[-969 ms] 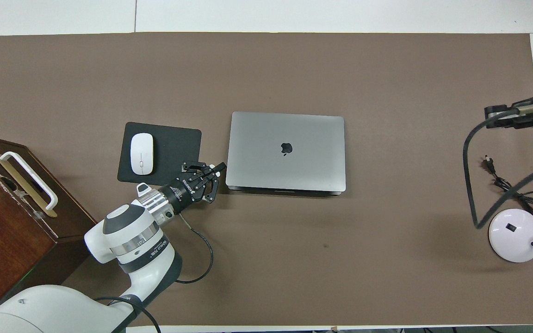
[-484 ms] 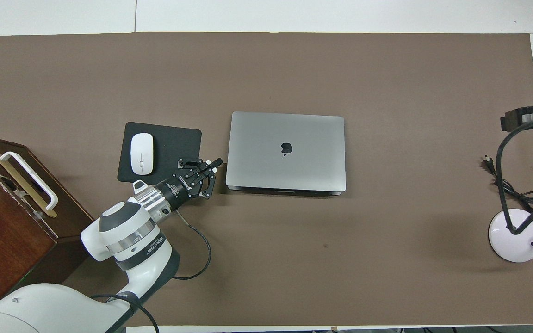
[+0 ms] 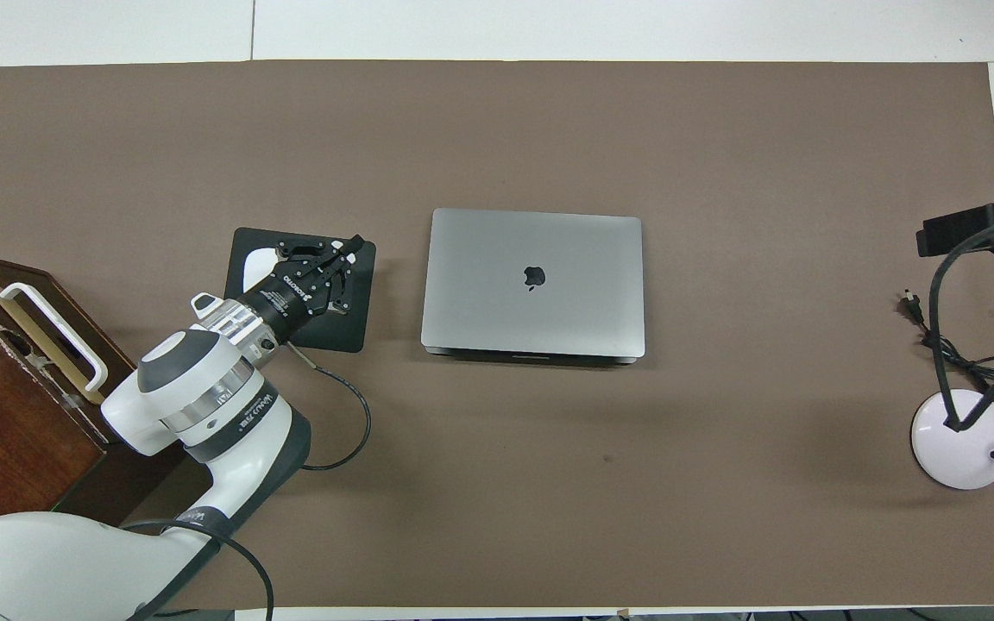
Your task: Close laptop with both arms
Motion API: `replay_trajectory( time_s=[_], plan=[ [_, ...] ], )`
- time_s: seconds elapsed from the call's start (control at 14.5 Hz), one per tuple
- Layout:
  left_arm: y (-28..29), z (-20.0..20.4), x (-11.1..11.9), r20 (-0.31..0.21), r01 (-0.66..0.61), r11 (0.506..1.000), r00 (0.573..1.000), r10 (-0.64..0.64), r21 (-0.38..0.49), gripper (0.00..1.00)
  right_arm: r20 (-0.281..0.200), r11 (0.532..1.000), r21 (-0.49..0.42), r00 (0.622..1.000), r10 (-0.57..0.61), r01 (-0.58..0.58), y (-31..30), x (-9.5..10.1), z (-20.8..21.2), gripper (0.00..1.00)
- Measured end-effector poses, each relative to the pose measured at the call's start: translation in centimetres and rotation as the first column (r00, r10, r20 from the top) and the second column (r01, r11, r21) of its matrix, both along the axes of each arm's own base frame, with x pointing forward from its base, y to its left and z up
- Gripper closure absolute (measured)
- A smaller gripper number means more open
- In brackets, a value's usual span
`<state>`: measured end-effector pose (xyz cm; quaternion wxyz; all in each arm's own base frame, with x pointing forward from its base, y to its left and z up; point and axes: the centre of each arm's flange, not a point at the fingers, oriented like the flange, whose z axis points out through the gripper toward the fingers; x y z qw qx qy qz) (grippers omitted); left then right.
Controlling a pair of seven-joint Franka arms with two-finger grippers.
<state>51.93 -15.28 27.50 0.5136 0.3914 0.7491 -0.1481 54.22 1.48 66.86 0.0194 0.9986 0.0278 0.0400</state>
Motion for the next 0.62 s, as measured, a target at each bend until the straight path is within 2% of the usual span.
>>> replay_trajectory(
  time_s=[0.21,0.35,0.62],
  plan=[
    [0.5,2.4,1.6,0.024,0.013,0.998,1.0,-0.015,0.066,0.99,-0.02,1.0,0.001,1.0,-0.013,0.013,-0.7,0.1,-1.1,0.0],
    [1.0,5.4,3.4,0.038,0.02,0.986,0.999,-0.027,0.166,0.99,-0.025,1.0,0.001,1.0,-0.013,0.013,-0.7,0.1,-1.4,0.0],
    [1.3,11.7,6.4,0.143,0.021,0.921,0.986,-0.083,0.39,0.99,-0.025,1.0,0.001,1.0,-0.013,0.013,-0.7,0.0,-1.3,0.0]
  ],
)
